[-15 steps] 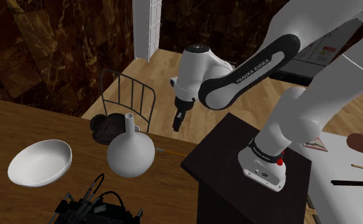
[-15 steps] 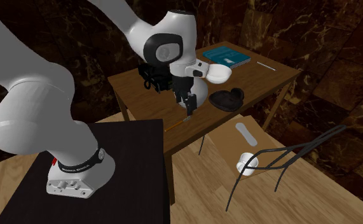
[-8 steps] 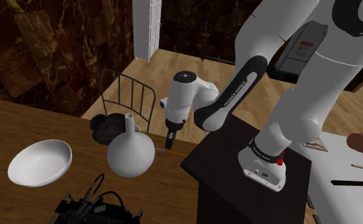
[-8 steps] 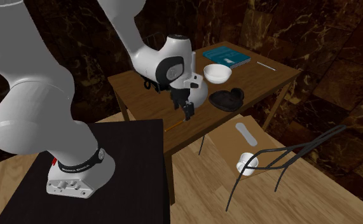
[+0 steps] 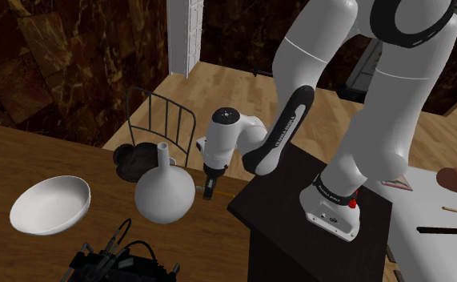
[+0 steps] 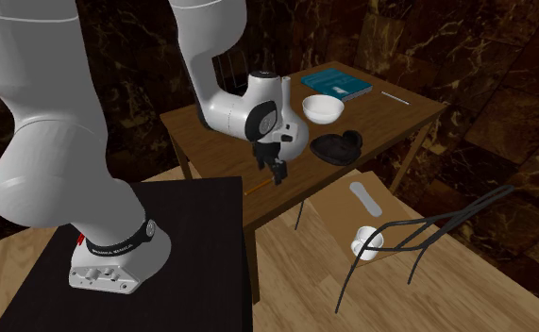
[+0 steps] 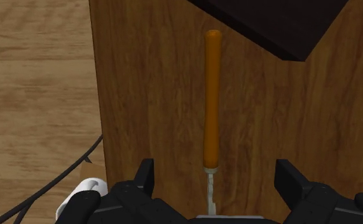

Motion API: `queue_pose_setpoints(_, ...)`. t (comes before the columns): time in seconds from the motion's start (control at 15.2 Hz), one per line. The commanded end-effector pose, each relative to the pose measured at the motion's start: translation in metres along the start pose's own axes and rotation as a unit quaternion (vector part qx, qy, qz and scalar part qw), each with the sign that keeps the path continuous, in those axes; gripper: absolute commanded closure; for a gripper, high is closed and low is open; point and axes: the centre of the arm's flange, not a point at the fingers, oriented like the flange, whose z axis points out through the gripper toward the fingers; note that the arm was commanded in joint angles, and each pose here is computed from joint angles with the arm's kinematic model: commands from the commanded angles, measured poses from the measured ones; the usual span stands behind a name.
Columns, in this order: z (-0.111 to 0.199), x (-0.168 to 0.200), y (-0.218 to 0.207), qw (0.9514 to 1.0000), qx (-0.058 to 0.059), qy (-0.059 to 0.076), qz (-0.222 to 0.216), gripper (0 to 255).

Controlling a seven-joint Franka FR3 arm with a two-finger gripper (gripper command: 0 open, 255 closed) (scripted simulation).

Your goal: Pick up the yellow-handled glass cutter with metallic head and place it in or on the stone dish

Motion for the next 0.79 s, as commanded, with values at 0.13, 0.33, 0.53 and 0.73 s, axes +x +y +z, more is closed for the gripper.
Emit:
queue_pose_setpoints(0.13, 0.0152, -0.0003, -0.0004, 1.0, 0.0, 0.0, 0.0, 0)
queue_pose_setpoints(0.33, 0.0152, -0.0003, -0.0004, 1.0, 0.0, 0.0, 0.0, 0)
queue_pose_setpoints(0.53, 0.0151, -0.0003, -0.0004, 1.0, 0.0, 0.0, 0.0, 0)
queue_pose_setpoints(0.73, 0.0151, -0.0003, -0.0004, 1.0, 0.0, 0.0, 0.0, 255)
